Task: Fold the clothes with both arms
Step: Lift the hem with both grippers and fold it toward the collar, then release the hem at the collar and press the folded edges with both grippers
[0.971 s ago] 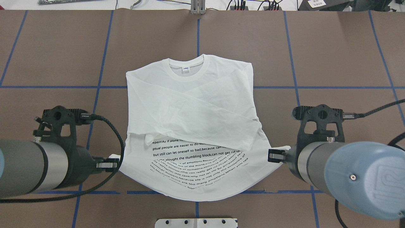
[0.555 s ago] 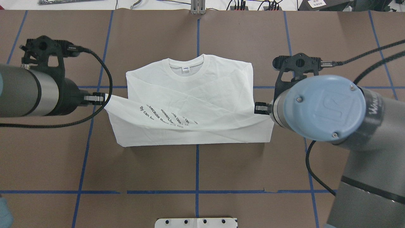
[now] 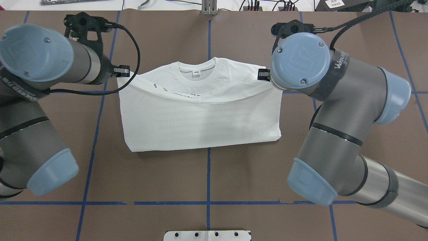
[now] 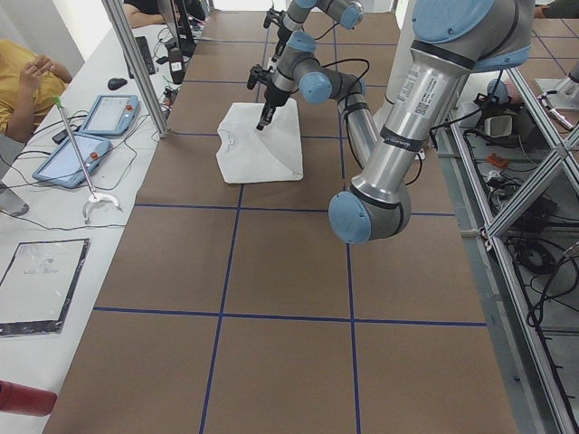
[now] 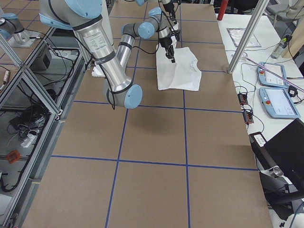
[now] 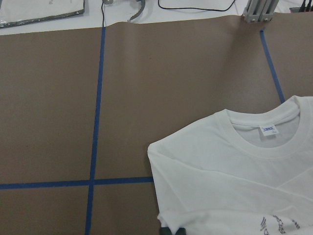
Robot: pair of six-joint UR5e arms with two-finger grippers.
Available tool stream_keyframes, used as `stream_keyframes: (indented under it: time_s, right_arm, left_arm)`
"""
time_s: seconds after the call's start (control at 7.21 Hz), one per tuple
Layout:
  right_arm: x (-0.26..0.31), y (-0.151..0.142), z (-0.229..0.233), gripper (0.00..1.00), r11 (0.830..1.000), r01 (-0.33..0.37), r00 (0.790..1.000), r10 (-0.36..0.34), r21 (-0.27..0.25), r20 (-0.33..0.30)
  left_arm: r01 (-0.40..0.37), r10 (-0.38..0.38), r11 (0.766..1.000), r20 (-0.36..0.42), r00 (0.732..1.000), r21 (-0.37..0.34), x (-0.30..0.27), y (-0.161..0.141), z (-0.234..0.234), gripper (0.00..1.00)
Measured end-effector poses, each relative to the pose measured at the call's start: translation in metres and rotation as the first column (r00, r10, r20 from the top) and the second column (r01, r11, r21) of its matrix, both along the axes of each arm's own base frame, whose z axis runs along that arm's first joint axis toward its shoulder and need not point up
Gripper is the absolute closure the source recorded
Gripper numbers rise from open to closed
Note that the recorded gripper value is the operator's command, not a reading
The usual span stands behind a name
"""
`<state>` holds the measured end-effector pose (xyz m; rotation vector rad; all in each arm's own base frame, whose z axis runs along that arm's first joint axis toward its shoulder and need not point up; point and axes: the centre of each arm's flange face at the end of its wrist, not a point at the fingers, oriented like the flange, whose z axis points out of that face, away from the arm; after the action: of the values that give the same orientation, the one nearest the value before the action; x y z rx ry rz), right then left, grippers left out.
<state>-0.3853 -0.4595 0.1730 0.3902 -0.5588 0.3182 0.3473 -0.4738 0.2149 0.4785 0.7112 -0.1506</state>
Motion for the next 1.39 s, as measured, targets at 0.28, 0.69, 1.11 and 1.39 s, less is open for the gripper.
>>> stream_keyframes:
  time_s: [0.28, 0.69, 1.11, 1.39]
  right_arm:
    - [-0.025, -0.049, 0.013, 1.00, 1.000, -0.017, 1.000, 0.017, 0.011, -0.014]
    - [-0.079, -0.102, 0.068, 1.00, 1.000, -0.023, 0.999, 0.023, 0.000, -0.039]
    - [-0.092, -0.113, 0.094, 0.00, 1.000, 0.006, 0.997, -0.006, -0.005, -0.076]
    - [-0.085, -0.117, 0.091, 0.00, 0.999, 0.028, 0.998, -0.029, -0.019, -0.058]
  left_arm:
    - [0.025, -0.025, 1.000, 0.019, 1.000, 0.013, 0.031, -0.032, 0.033, 1.00]
    - [0.031, -0.031, 0.999, 0.029, 0.999, 0.014, 0.081, -0.075, 0.071, 1.00]
    - [0.000, -0.002, 0.999, 0.044, 0.999, 0.042, 0.102, -0.092, 0.106, 0.00]
    - [-0.049, 0.047, 0.994, 0.018, 0.999, 0.096, 0.084, -0.081, 0.089, 0.00]
